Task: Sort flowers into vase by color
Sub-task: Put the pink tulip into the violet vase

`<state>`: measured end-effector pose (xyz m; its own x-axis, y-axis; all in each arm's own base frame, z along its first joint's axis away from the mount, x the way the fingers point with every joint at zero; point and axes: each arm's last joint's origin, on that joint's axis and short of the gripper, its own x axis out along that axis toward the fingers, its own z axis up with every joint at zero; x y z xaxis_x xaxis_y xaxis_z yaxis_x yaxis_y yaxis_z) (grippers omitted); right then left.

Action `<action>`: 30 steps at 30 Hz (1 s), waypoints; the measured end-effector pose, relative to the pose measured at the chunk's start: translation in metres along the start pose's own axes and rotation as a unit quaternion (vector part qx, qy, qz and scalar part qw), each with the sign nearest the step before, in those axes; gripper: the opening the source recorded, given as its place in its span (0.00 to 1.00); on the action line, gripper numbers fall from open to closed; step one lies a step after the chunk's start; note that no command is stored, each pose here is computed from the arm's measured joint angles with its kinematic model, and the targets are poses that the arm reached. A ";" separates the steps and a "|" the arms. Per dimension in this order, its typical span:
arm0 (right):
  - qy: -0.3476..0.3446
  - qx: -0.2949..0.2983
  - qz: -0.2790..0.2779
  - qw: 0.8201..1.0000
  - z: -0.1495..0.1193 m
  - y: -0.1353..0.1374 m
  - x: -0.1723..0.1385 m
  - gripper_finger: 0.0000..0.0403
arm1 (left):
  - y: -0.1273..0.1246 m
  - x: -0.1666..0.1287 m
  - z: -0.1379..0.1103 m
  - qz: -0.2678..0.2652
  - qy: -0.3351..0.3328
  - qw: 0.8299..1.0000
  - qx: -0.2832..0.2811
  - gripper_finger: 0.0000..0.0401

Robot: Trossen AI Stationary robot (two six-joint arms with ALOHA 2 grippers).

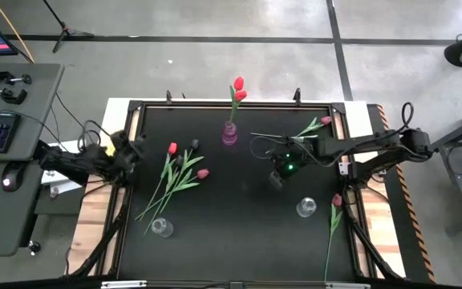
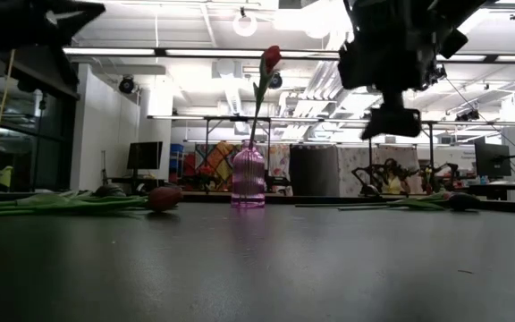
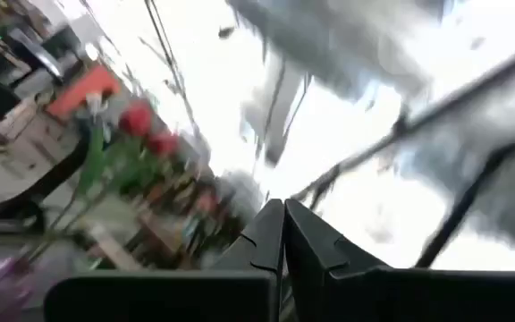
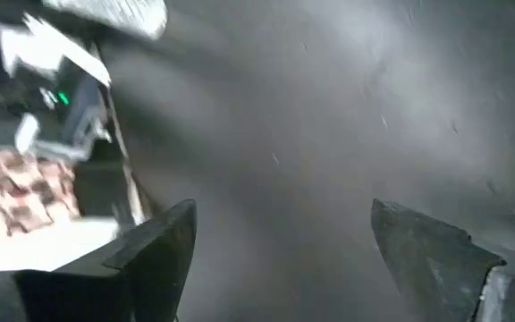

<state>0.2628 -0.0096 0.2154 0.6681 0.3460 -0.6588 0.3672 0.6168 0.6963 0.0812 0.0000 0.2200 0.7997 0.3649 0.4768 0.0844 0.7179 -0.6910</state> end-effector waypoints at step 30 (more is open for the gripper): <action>-0.151 -0.081 -0.029 0.985 0.032 -0.008 -0.013 0.80 | 0.029 0.030 -0.064 0.607 0.513 0.602 0.073 0.51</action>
<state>0.2721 -0.0417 0.2275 0.8198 0.0969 -0.5644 0.3183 0.7423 0.5896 0.1456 -0.0069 0.1792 0.1713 0.1686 -0.9707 -0.9266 0.3624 -0.1006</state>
